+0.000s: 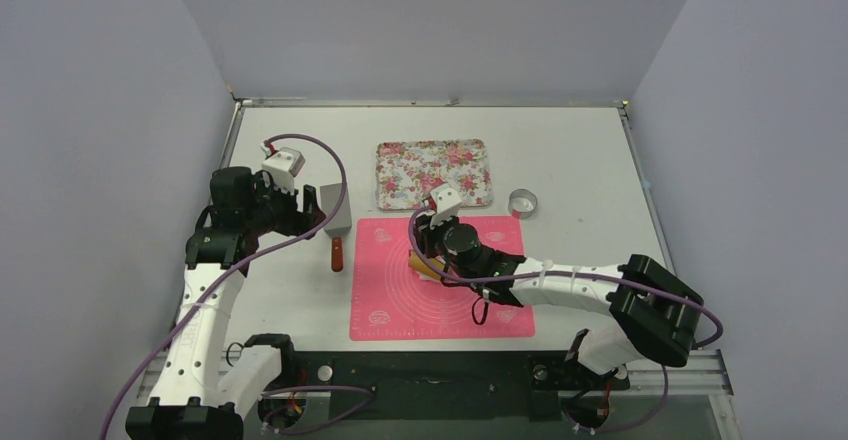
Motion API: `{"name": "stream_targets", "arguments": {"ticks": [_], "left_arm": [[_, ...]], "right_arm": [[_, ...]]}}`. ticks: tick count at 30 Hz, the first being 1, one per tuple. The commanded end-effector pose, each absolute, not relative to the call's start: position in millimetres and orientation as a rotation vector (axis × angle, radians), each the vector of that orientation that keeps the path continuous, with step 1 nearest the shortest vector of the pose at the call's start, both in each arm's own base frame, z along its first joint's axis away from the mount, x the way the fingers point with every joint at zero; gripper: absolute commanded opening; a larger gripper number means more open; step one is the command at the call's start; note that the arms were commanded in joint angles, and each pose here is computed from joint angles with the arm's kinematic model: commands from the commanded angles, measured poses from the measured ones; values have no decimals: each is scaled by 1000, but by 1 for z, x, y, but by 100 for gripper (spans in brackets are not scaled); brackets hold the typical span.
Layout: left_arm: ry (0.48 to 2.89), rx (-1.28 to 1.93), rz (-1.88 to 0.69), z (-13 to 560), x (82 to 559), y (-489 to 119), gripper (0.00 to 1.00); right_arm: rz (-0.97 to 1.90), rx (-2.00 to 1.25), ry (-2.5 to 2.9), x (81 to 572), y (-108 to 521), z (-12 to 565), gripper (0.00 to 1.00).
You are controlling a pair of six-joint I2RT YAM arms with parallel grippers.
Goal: Roll out the dumpling wrappers from the dough
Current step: Flatten out the dough on the work surface.
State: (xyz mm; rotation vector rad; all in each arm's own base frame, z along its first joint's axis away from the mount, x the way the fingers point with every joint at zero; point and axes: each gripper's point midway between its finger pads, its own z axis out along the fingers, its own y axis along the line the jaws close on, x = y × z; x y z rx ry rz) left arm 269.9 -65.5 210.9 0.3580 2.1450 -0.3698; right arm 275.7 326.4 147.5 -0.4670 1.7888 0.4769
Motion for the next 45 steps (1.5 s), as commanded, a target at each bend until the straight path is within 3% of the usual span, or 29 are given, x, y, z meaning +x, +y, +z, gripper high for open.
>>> {"name": "stream_targets", "arguments": {"ticks": [1,9,25,34,45], "left_arm": [[2087,374,-356,223,276,-65,68],[2085,375,-356,223,276,-65,68],[2086,374,-359,224,276,-65,68],[2085,377,-360,224,276,-66,68],[2088,353,-352,224,278,-60,68]], "right_arm": [[489,-453,1770,278,329,158,0],[373,-393,1784,305,291,154,0],[468,-481,1771,272,333,156,0],[387,-382,1807,300,293,143,0],[531,-465,1796,264,343,147,0]]}}
